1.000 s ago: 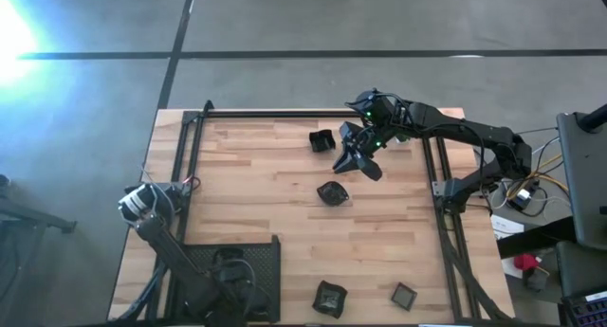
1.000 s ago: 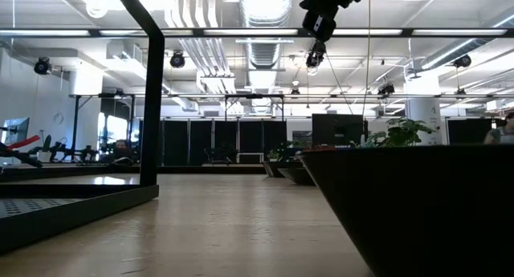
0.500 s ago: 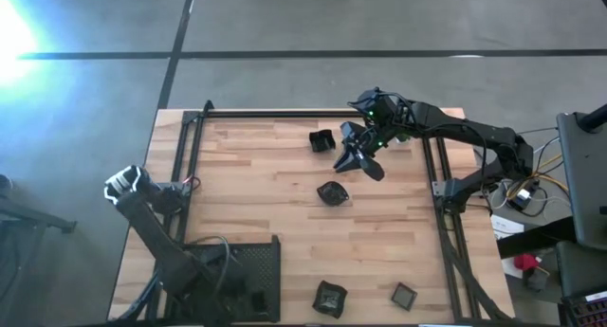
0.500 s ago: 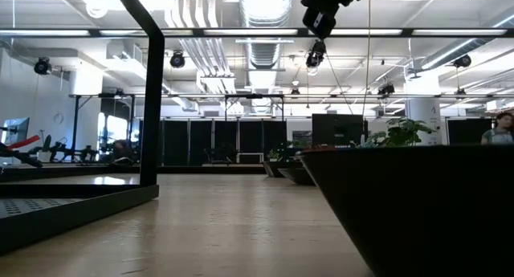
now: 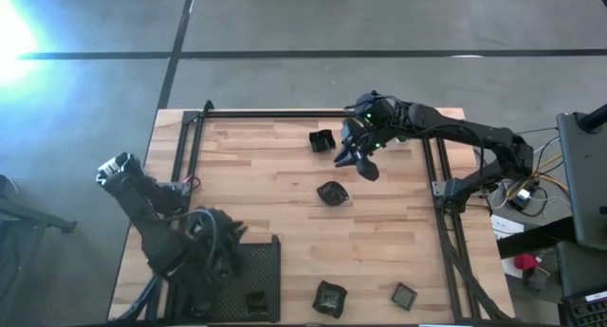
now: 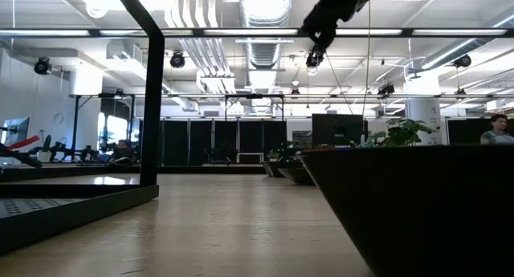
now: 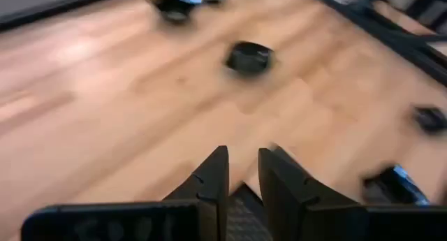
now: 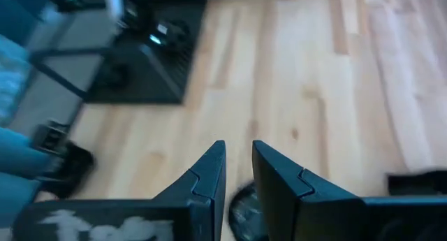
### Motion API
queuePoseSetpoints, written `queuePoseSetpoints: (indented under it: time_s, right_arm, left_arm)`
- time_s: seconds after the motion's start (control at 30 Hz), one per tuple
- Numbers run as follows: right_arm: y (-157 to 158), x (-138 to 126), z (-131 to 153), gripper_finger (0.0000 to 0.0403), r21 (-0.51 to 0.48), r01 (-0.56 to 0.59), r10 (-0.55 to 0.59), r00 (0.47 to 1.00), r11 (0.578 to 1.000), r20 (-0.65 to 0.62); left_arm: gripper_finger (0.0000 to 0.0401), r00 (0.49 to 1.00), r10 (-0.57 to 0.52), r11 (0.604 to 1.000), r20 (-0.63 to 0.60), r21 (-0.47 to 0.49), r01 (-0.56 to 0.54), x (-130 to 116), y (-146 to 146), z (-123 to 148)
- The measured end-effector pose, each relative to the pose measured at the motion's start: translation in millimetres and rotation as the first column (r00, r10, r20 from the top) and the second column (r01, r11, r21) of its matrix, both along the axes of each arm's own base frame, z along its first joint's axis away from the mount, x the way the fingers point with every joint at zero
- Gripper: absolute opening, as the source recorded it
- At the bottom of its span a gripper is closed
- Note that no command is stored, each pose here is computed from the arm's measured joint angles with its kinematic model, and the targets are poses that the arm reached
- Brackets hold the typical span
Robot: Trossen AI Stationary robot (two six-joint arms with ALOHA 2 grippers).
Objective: Pick & Place Mini shaped plates
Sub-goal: Stack the black distorted square plate on the black distorted square plate on the shelf
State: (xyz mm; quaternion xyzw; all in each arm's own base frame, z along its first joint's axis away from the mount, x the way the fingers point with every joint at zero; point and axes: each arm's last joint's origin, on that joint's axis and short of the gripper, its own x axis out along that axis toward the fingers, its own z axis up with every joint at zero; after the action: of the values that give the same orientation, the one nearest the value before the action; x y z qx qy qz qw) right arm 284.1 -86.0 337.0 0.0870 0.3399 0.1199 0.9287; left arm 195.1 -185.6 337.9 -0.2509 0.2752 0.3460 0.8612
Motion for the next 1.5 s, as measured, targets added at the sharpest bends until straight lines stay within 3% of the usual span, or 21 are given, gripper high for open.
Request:
queuePoseSetpoints:
  time_s: [0.13,0.23,0.5,0.77,0.9,1.03,1.3,1.5]
  right_arm:
    - [-8.2,-1.7,-18.2,0.0068,-0.024,0.089,-0.091,0.993,0.996,-0.076]
    - [-16.8,2.0,-36.5,0.0068,-0.031,0.158,-0.16,0.976,0.987,-0.15]
    - [-37.2,28.1,-89.2,0.0068,-0.127,0.04,-0.071,0.967,0.991,-0.246]
    - [-63.4,56.9,-113.2,0.0068,-0.287,0.116,-0.208,0.927,0.951,-0.313]
    - [-73.7,63.2,-121.9,0.0068,-0.291,0.122,-0.219,0.919,0.949,-0.328]
    - [-84.4,64.6,-142.6,0.0068,-0.285,0.103,-0.211,0.901,0.953,-0.38]
    - [-99.5,63.7,-170.0,0.0068,-0.29,0.059,-0.189,0.876,0.955,-0.444]
    - [-104.4,62.9,-176.9,0.0068,-0.351,0.018,-0.193,0.861,0.936,-0.471]
  left_arm:
    - [0.0071,0.994,0.107,0.994,-0.033,0.018,-0.107,0.6,20.9,3.0]
    - [0.0071,0.991,0.123,0.992,-0.054,0.047,-0.121,6.0,35.5,6.6]
    - [0.0071,0.976,0.198,0.977,-0.086,0.094,-0.19,6.9,93.7,26.0]
    - [0.0071,0.962,0.252,0.963,-0.103,0.123,-0.239,-23.8,140.2,32.4]
    - [0.0071,0.961,0.263,0.961,-0.085,0.114,-0.253,-37.9,148.8,32.5]
    - [0.0071,0.964,0.251,0.958,-0.082,0.166,-0.235,-44.9,152.2,30.4]
    - [0.0071,0.956,0.285,0.946,-0.063,0.182,-0.27,-47.1,156.3,25.7]
    - [0.0071,0.951,0.304,0.939,-0.062,0.185,-0.289,-46.6,159.2,25.3]
